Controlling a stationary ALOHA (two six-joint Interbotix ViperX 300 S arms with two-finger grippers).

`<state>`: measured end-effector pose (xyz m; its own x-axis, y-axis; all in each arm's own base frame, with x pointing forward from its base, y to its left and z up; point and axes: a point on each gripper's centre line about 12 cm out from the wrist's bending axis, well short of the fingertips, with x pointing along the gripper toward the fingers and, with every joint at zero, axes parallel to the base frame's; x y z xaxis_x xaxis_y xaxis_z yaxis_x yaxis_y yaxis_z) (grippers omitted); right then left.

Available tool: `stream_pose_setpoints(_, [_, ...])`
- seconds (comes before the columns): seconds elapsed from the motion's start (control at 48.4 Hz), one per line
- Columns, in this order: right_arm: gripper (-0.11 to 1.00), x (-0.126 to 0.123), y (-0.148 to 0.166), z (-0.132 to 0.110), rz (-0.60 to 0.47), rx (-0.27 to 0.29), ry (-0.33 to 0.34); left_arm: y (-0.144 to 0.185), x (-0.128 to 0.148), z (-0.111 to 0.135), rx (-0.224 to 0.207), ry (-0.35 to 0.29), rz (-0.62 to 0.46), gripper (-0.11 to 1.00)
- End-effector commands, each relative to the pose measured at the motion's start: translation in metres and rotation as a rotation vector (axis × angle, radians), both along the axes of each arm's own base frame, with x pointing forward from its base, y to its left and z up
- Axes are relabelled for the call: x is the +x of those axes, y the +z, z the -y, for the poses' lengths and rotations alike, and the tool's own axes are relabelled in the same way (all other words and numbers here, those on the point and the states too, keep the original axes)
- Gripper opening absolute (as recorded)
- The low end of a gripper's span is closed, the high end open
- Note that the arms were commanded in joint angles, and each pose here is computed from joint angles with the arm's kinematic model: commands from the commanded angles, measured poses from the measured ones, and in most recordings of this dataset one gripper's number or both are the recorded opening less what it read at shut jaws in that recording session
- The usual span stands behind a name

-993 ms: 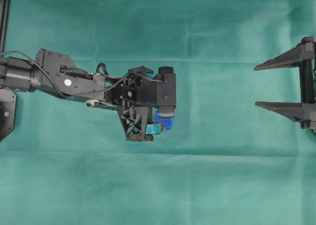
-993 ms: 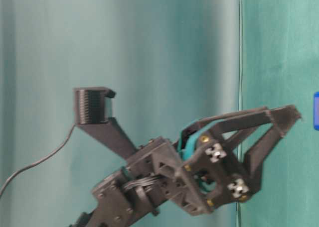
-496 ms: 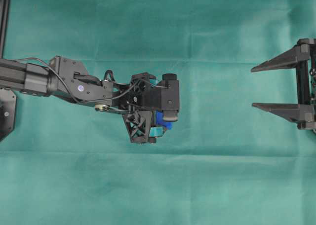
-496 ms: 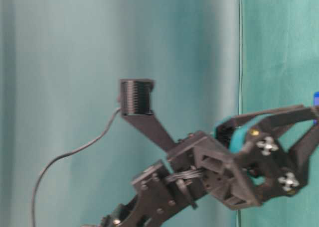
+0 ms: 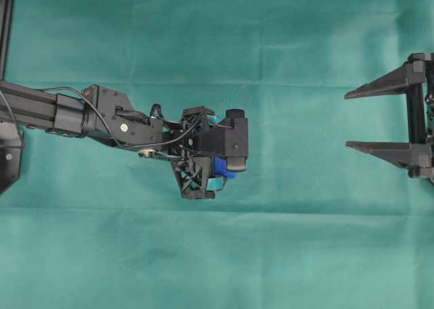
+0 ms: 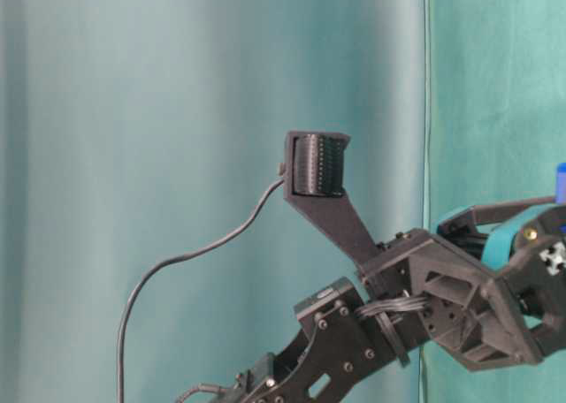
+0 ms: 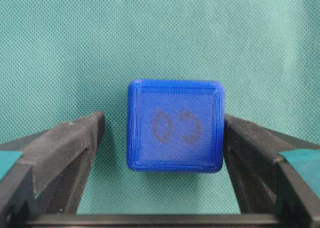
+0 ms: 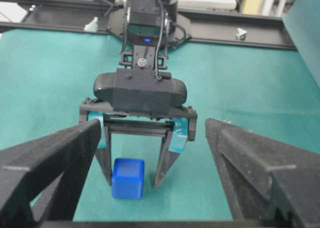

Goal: Handover the blue block to the right arm after grasping it with the left arm, then place it in the designated position.
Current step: 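Close the left gripper on the blue cube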

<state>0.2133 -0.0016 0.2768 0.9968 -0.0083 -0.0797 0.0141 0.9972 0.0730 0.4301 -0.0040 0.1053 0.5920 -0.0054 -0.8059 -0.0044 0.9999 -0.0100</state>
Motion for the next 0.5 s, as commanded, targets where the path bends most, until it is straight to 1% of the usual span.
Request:
stream_pose_setpoints(0.0, [0.93,0.0014,0.0046,0.0004,0.015,0.001,-0.002,0.011,0.0041,0.0007,-0.001,0.0,0.035,1.0])
stream_pose_setpoints(0.062, [0.93,0.0014,0.0046,0.0004,0.015,0.004,-0.003,0.0112,0.0041,0.0007,0.0,-0.002,0.032,0.98])
stream_pose_setpoints(0.124, [0.93,0.0016,0.0053,0.0004,0.017,0.003,-0.002,0.0115,0.0038,0.0007,0.0,-0.002,0.034,0.9])
stream_pose_setpoints(0.165, [0.93,0.0016,0.0053,0.0004,0.017,0.003,-0.002,0.0112,0.0037,0.0007,0.0,-0.002,0.035,0.8])
stream_pose_setpoints(0.29, [0.93,0.0017,0.0041,0.0004,0.012,0.004,-0.003,0.0121,0.0041,0.0007,0.003,-0.005,0.045,0.47])
stream_pose_setpoints(0.476, [0.93,0.0015,0.0047,0.0004,0.012,0.003,-0.002,0.0129,0.0044,0.0,0.0,-0.001,0.052,0.47])
